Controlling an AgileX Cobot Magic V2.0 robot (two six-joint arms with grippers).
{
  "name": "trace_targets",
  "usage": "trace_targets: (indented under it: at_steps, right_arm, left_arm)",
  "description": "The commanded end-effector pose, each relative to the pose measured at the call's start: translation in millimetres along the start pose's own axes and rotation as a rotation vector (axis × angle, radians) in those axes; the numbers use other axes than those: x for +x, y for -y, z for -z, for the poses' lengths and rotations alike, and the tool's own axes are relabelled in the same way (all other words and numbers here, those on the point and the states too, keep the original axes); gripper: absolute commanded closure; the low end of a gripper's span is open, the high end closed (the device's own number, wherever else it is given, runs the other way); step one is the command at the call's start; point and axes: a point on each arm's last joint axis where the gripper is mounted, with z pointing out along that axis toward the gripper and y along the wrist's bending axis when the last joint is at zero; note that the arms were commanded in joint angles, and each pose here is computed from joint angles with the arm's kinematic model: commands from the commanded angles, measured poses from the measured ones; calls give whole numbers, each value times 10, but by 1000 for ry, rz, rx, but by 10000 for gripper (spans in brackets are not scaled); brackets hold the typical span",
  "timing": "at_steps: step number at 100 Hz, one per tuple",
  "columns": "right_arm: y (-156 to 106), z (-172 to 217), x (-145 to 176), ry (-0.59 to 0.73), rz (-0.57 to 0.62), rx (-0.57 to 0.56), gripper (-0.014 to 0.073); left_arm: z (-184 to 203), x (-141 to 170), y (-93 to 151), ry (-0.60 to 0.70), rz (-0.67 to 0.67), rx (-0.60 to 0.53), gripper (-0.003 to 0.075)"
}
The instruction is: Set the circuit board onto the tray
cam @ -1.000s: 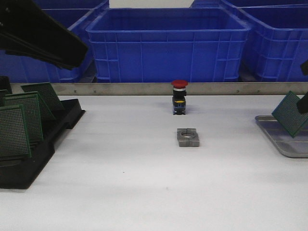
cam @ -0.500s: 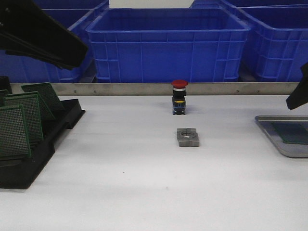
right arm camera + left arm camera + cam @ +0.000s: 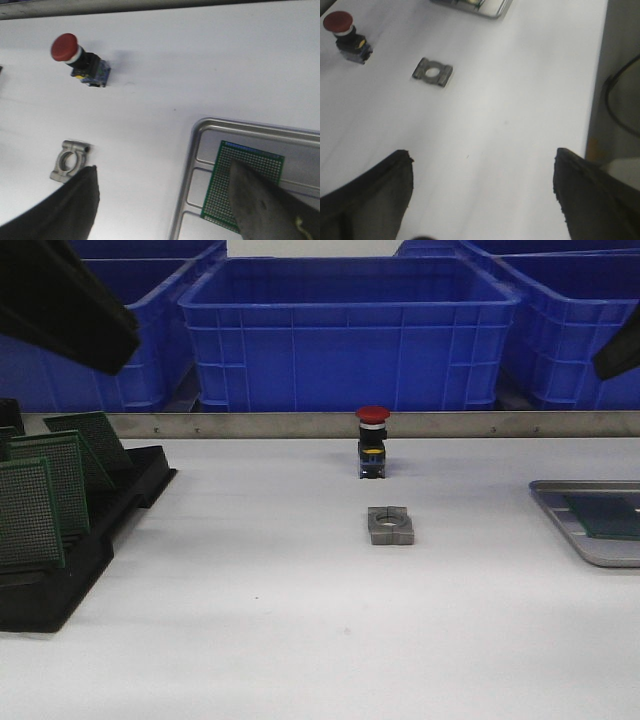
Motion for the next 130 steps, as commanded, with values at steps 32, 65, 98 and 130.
trace_targets:
  at_steps: [32,65,98,130]
  right_arm:
    - [-252,295,-179,78,58,-89,36]
    - [-249,295,-180,80,58,-86,36]
    - [-248,295,-181,81,58,-84,36]
    - [-248,295,-181,81,58,-84,36]
  left_arm:
    - [297,119,-311,-376,-237,-342,177]
    - [449,307,-423,-651,-264,-456,177]
    - [206,488,-597,-727,-240,-393,177]
    - [59,613,-765,-800,-307,-389,313]
